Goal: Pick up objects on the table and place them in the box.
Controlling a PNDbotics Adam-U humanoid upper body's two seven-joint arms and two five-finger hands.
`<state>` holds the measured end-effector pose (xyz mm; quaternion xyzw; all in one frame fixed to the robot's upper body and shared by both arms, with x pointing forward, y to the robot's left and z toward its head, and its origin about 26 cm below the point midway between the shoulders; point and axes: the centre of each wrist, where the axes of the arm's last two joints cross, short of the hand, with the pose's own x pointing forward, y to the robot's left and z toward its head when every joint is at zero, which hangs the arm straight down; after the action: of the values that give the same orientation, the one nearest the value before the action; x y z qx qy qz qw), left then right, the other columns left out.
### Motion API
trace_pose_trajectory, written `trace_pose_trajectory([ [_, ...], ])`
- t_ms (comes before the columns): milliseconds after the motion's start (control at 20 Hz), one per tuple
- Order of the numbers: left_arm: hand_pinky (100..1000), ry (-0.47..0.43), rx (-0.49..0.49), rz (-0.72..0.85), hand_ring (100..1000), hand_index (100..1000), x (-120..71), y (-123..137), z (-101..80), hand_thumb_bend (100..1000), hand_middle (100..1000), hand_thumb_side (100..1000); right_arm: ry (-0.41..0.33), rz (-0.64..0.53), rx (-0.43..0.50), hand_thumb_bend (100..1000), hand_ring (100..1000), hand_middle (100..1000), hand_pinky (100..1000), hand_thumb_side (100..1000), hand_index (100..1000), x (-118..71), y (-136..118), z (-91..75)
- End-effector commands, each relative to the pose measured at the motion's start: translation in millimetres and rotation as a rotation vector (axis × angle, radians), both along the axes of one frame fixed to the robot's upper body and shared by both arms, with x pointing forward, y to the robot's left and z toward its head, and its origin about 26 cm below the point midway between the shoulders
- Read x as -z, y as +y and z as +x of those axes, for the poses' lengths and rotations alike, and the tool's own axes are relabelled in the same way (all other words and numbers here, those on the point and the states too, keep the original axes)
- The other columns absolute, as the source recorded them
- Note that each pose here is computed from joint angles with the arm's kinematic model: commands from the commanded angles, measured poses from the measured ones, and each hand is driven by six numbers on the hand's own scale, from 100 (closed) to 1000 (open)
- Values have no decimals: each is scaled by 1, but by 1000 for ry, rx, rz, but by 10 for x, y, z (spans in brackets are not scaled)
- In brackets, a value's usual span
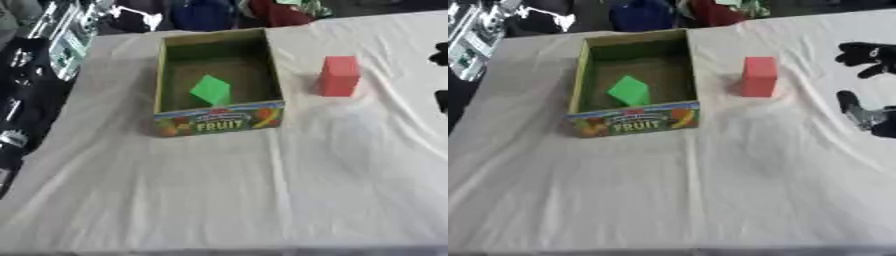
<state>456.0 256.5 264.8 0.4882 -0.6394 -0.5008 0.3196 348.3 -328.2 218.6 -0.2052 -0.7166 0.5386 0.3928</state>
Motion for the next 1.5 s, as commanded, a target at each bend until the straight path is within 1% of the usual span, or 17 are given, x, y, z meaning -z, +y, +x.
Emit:
trace_pose_trajectory([
  [50,595,-11,53,30,365,442,-63,-242,19,173,319,366,-31,-12,-12,100,889,851,793,377,1000,-130,-2,5],
  [150,598,15,64,46,372,452,53,-344,62,172,328,367,-31,-11,-19,100,889,851,793,377,1000,-134,13,10],
  [300,601,44,54,50,379,461,231,-420,124,174,336,369,-32,-10,-23,100,889,850,793,379,1000,-141,23,14],
  [600,619,75,-48,19,430,511,670,-454,262,210,392,384,-32,-5,-38,100,888,849,791,391,1000,-144,60,29],
  [700,629,91,-74,23,465,549,806,-443,289,245,435,399,-29,-4,-43,100,888,849,791,397,1000,-139,72,33],
  [800,649,105,-88,27,513,609,897,-423,304,270,492,405,-26,-4,-44,100,888,848,791,398,1000,-133,74,35],
  [850,662,109,-90,27,549,655,919,-410,307,295,533,411,-26,-4,-44,100,888,848,791,397,1000,-131,72,35],
  [900,676,114,-90,26,583,692,932,-393,307,314,573,415,-25,-4,-42,100,888,848,791,400,1000,-129,67,35],
  [1000,710,121,-89,18,652,752,926,-354,305,414,647,437,-24,-5,-38,100,888,848,791,401,1000,-126,57,35],
  [1100,746,117,-92,-1,717,794,886,-305,298,592,724,519,-26,-5,-36,100,887,848,791,400,1000,-129,51,35],
  [1150,765,114,-92,-13,744,808,858,-279,292,637,756,530,-27,-5,-35,100,886,849,791,402,1000,-132,47,35],
  [1200,772,108,-90,-25,755,815,816,-252,283,665,770,541,-28,-7,-34,100,887,849,791,402,1000,-135,42,34],
  [1250,782,99,-86,-34,770,829,770,-228,273,724,789,563,-28,-9,-33,100,887,849,792,403,1000,-139,37,34],
  [1300,795,87,-80,-43,785,844,712,-203,258,806,809,591,-30,-11,-31,100,887,850,792,410,1000,-146,31,35],
  [1350,797,74,-73,-51,790,850,650,-179,240,853,817,618,-32,-13,-29,100,887,850,793,409,1000,-152,24,36],
  [1450,800,28,-55,-73,787,852,488,-129,187,887,815,646,-37,-23,-25,100,889,852,795,414,1000,-175,10,38],
  [1500,795,5,-45,-91,772,851,410,-108,155,889,800,650,-41,-30,-23,100,889,854,797,413,1000,-191,3,40],
])
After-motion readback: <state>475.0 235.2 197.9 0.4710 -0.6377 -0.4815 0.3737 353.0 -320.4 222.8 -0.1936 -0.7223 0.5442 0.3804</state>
